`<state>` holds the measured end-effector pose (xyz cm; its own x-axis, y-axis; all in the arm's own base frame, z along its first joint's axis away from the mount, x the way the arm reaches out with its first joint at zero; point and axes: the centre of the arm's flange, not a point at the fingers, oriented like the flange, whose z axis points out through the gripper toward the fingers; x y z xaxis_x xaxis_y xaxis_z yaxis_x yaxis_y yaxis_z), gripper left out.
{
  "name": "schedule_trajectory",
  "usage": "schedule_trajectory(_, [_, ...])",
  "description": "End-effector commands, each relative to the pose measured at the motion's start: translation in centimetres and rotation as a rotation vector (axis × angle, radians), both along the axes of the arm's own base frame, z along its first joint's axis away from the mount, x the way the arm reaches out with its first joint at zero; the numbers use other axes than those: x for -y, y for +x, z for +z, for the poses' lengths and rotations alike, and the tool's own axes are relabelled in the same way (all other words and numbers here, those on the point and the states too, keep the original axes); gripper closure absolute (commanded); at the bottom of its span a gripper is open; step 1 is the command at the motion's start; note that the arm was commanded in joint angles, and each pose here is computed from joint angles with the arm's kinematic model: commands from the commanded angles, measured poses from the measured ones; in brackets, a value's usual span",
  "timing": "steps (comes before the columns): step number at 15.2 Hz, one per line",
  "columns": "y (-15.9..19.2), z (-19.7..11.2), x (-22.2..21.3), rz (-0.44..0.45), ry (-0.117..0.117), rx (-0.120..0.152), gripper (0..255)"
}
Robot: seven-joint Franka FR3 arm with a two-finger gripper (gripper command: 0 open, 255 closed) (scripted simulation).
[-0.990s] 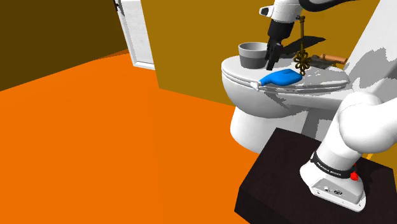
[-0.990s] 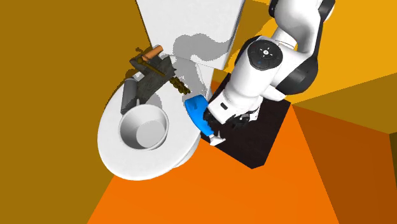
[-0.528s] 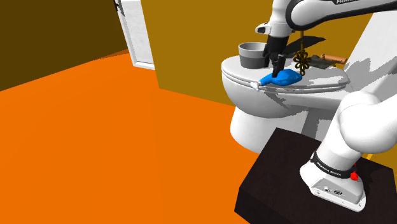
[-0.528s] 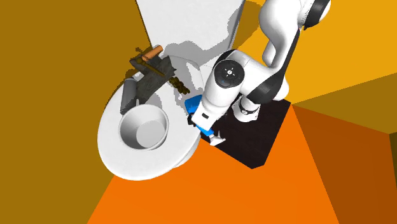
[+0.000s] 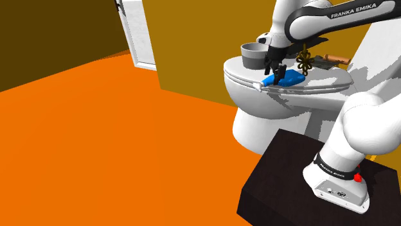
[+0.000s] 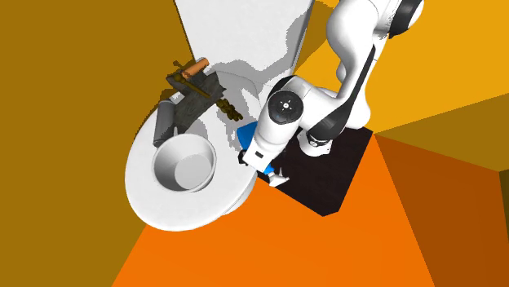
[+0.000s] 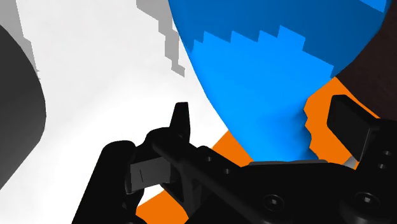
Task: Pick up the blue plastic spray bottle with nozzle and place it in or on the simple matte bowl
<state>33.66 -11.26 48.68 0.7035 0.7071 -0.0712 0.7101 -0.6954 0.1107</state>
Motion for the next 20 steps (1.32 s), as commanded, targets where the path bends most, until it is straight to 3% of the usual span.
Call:
schedule_trajectory(1, [0.0,-0.3,0.1,0.000,0.000,0.000,0])
schedule_trajectory(7, [0.0,-0.3,0.1,0.000,0.000,0.000,0])
schedule_trajectory(8, [0.0,-0.3,0.1,0.000,0.000,0.000,255])
schedule_trajectory(17, [0.0,-0.3,0.1,0.000,0.000,0.000,255])
schedule_trajectory(20, [0.0,1.3,0.1,0.000,0.000,0.000,255])
